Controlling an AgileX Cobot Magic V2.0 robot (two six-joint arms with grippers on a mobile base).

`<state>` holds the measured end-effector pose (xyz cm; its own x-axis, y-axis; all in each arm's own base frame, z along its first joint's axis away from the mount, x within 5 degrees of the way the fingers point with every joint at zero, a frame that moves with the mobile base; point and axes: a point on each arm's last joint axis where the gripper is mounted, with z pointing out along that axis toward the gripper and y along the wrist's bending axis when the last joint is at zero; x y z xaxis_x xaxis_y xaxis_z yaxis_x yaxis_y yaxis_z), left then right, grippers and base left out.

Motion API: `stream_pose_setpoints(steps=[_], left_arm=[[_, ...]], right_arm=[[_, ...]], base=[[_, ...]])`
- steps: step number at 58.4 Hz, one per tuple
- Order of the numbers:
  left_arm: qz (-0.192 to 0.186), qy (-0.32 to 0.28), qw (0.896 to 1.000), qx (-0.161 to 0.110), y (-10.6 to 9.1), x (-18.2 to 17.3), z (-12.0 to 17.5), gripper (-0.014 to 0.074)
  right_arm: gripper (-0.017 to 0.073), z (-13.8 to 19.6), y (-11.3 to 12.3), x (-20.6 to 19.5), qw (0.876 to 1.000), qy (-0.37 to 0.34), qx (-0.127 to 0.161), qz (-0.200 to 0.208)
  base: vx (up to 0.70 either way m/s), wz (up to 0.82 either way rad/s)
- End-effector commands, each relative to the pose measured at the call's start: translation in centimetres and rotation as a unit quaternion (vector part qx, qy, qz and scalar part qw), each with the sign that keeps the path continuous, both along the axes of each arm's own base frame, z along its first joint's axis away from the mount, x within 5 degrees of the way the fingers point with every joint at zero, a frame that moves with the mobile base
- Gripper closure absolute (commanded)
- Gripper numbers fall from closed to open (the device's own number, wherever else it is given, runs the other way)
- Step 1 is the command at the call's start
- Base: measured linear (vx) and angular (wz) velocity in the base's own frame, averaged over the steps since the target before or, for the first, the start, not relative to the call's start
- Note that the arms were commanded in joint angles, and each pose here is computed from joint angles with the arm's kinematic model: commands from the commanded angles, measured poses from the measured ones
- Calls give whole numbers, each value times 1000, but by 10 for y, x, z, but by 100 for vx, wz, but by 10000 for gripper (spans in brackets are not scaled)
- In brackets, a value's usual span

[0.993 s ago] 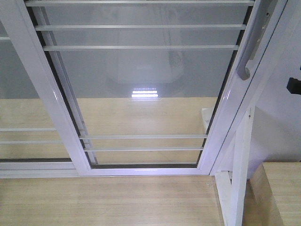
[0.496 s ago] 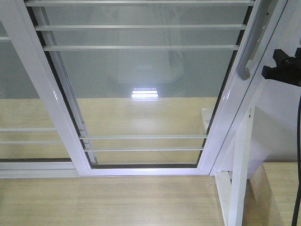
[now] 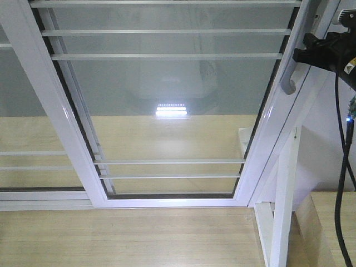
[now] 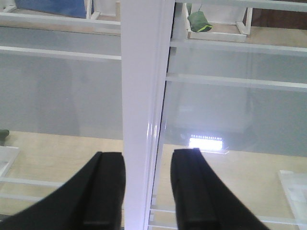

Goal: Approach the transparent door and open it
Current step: 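Close the right gripper around the silver door handle, then pull the handle with the right gripper, sliding the glass panel open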

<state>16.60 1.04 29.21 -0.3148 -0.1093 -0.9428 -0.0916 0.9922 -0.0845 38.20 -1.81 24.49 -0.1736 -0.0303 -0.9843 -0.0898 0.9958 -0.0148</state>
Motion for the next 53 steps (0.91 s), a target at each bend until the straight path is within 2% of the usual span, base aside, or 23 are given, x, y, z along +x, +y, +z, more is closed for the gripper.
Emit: stream_pose_setpoints(steps=[1,8,18,33,40,53], left_arm=[[1,-56,998,-5,0,3,18,213],[1,-56,998,-5,0,3,18,213],[1,-56,998,-5,0,3,18,213],[0,-55,998,-2,0,3,18,213],[0,-55,998,-2,0,3,18,213],[0,-55,998,-2,0,3,18,213]], right_arm=[[173,30,6,7,997,-71,0,31],[173,25,5,19,997,-65,11,35],[193,19,4,35,997,-66,11,35],[331,21,4,39,996,-73,28,35],[351,21,10,39,996,-70,45,42],[340,21,39,39,994,-69,34,82]], base=[[0,0],[0,0],[0,0],[0,0],[0,0],[0,0]])
